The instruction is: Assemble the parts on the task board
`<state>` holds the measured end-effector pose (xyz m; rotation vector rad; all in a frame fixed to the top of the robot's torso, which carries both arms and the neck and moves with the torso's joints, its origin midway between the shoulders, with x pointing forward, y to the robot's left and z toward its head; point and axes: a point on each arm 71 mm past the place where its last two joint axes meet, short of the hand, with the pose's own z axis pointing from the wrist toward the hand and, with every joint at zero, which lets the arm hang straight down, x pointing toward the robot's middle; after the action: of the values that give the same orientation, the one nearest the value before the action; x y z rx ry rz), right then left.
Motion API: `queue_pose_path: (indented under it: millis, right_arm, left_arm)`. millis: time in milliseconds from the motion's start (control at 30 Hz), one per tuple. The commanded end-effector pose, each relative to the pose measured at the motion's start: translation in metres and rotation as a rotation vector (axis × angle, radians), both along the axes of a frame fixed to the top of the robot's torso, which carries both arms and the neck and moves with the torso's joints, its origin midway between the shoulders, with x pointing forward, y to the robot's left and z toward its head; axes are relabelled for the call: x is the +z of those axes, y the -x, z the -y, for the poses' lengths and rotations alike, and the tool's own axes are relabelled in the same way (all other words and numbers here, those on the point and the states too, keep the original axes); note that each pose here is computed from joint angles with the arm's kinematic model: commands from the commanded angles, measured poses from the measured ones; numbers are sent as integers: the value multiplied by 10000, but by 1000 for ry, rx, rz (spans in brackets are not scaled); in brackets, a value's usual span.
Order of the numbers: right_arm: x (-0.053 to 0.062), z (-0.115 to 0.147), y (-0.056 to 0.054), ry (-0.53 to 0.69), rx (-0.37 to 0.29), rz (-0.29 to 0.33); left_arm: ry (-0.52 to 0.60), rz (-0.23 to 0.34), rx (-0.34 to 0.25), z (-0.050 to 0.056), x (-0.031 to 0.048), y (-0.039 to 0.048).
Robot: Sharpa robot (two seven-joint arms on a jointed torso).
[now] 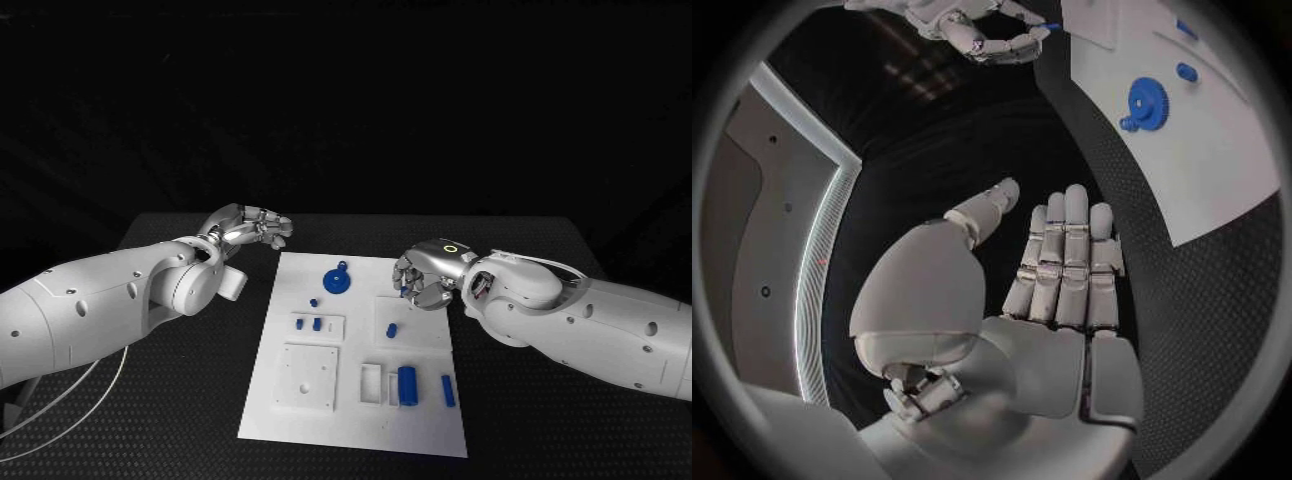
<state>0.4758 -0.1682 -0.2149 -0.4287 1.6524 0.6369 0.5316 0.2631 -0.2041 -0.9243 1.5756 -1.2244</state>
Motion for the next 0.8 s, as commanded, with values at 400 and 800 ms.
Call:
queue_pose_path:
  millis: [400,800]
  right_arm:
    - [7,-575,154,-137,147,45]
    - [-367,-995,428,-104,249,6]
  left_arm:
    - [12,35,52,-28,61,-89]
    - [19,42,42,78,75,-133]
